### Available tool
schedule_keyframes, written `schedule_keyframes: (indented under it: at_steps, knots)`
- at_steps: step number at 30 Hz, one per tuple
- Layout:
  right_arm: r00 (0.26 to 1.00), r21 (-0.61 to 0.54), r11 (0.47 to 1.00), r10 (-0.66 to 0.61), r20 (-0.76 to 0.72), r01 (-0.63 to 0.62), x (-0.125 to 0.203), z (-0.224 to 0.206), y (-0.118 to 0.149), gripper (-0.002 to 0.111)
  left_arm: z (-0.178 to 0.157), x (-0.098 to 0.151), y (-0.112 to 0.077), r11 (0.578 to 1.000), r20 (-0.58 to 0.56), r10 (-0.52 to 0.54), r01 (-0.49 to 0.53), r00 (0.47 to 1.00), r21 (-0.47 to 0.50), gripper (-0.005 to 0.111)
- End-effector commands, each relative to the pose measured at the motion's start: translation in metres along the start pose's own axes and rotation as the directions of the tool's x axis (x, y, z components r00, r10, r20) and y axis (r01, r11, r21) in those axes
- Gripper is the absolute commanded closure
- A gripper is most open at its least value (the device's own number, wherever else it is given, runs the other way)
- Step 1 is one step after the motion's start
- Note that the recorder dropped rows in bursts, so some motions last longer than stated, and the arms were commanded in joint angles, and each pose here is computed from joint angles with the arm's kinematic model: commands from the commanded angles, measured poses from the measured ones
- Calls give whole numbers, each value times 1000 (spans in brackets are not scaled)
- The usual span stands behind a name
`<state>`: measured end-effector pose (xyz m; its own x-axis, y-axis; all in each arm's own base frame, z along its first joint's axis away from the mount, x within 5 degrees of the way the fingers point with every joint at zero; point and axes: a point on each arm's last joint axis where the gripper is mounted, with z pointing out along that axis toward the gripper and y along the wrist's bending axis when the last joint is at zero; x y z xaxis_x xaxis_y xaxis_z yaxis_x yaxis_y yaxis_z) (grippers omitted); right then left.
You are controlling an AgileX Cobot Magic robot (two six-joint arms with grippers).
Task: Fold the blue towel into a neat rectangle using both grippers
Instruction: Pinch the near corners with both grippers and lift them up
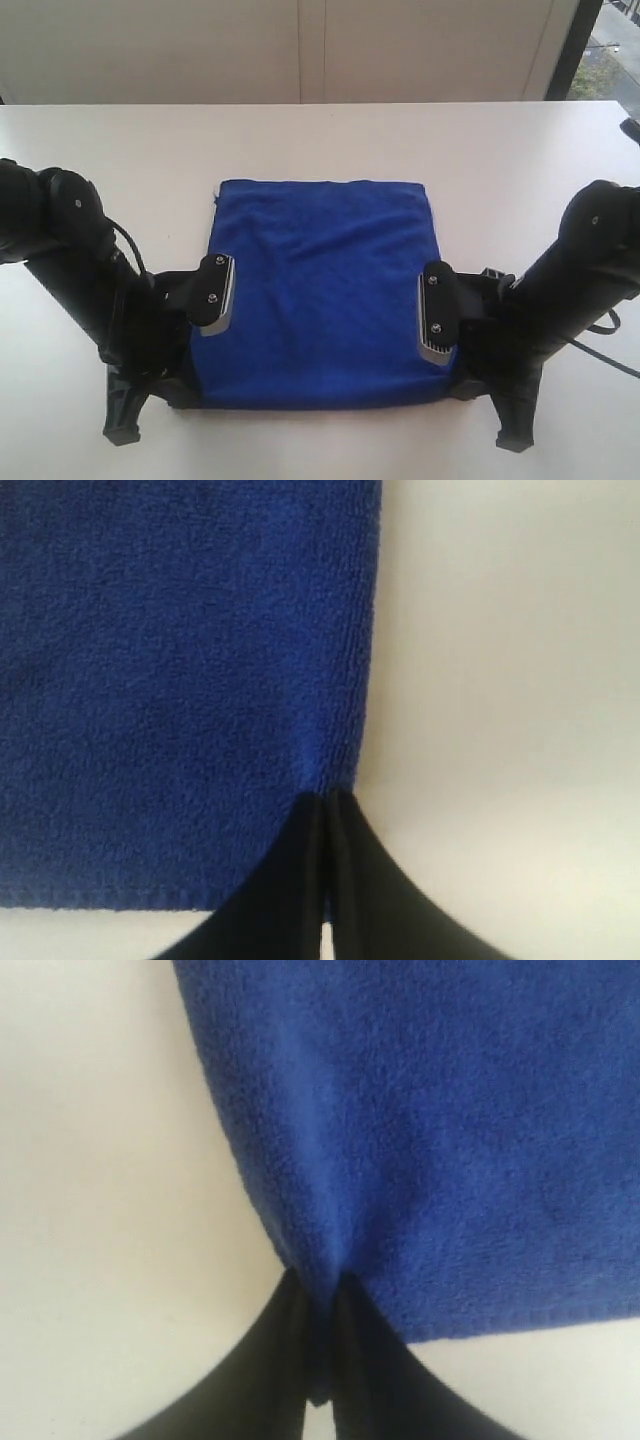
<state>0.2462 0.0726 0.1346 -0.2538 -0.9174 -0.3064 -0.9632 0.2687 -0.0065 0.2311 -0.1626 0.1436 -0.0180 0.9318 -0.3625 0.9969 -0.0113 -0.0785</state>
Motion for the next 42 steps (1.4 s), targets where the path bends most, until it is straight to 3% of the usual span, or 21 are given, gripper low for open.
schedule_keyframes:
  at_steps: [1, 14, 18, 24, 32, 34, 37, 42]
  knots:
    - [1000, -48, 999, -16, 16, 17, -2, -12, 10, 103, -10, -3, -11, 998, 7, 18, -18, 1000, 59, 107]
    - [998, 16, 1000, 0, 56, -1, -8, -35, 15, 103, -40, -11, -23, 1000, 55, 21, -22, 998, 9, 107]
    - [997, 48, 999, -5, 71, 2, -10, -44, 16, 103, -48, -13, -24, 999, 73, -38, 40, 997, -24, 107]
    - [992, 184, 983, -19, 123, -4, -15, -68, 17, 103, -72, -24, -21, 983, 123, -140, 152, 983, -100, 107]
    - [981, 396, 911, 41, 188, -114, -18, -83, 0, 103, -82, -26, -6, 948, 119, -200, 222, 973, -227, 107]
    - [970, 475, 864, 58, 238, -168, -23, -92, -10, 103, -88, -31, 5, 922, 170, -179, 225, 969, -315, 107]
    - [966, 516, 837, 53, 254, -182, -25, -96, -17, 103, -94, -36, 14, 902, 198, -160, 225, 967, -367, 107]
    - [967, 517, 836, 62, 247, -186, -29, -88, -32, 103, -97, -46, 34, 868, 235, -132, 227, 963, -441, 107]
